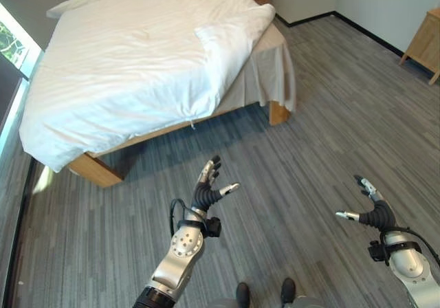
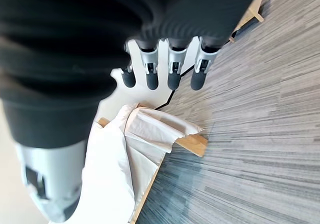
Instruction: Making the bed.
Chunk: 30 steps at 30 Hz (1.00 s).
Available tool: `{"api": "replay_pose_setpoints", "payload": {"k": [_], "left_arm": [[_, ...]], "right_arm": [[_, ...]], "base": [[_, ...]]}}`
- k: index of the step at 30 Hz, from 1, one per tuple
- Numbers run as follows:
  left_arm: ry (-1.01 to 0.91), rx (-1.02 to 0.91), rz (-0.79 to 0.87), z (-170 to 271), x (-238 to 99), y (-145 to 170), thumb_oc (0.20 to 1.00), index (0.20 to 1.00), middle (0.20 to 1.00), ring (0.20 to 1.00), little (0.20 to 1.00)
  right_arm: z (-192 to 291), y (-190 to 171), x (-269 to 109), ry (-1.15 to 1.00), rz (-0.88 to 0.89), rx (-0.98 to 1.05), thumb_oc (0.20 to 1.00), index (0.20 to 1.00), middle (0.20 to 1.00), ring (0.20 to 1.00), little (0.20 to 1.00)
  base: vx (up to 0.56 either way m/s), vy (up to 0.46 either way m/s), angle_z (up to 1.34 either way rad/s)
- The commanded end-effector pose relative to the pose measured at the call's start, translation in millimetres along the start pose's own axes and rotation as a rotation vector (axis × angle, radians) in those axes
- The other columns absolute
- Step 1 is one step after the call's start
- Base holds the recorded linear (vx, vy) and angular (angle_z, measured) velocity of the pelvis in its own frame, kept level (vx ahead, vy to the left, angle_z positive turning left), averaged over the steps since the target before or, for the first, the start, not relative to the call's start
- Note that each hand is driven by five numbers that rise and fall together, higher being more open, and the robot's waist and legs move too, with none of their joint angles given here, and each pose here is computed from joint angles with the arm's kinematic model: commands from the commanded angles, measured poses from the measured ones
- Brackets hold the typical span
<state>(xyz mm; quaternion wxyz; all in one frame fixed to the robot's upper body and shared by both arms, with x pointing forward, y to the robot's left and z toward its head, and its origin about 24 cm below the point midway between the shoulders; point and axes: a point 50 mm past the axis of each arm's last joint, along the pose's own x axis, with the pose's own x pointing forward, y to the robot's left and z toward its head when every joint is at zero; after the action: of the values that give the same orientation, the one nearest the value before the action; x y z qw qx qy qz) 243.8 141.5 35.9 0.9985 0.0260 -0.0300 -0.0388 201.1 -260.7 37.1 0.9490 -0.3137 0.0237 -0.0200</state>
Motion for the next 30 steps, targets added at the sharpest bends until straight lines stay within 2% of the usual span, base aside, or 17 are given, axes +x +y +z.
{"api": "replay_pose_setpoints", "payload": {"k": [1,14,21,30], "left_arm": [[-0.043,-0.050,0.010,5,9,3,1.000,1.000,1.000,1.000,1.000],[-0.068,-0.055,-0.009,16,8,3,1.000,1.000,1.000,1.000,1.000],[-0.109,-0.055,0.050,26,15,13,1.000,1.000,1.000,1.000,1.000],[-0.174,0.018,0.031,40,30,6,1.000,1.000,1.000,1.000,1.000]], "right_arm": [[14,5,5,-0.099,0.001,-0.008,1.000,1.000,1.000,1.000,1.000],[24,28,13,-0.123,0.027,0.013,1.000,1.000,1.000,1.000,1.000],[48,35,32,-0.193,0.024,0.061,1.000,1.000,1.000,1.000,1.000],[55,52,45,-0.178,0.009,0.134,1.000,1.000,1.000,1.000,1.000]], "base": [[0.00,0.000,0.00],[0.00,0.043,-0.08],[-0.02,0.097,-0.03],[0.37,-0.037,0.00]]}}
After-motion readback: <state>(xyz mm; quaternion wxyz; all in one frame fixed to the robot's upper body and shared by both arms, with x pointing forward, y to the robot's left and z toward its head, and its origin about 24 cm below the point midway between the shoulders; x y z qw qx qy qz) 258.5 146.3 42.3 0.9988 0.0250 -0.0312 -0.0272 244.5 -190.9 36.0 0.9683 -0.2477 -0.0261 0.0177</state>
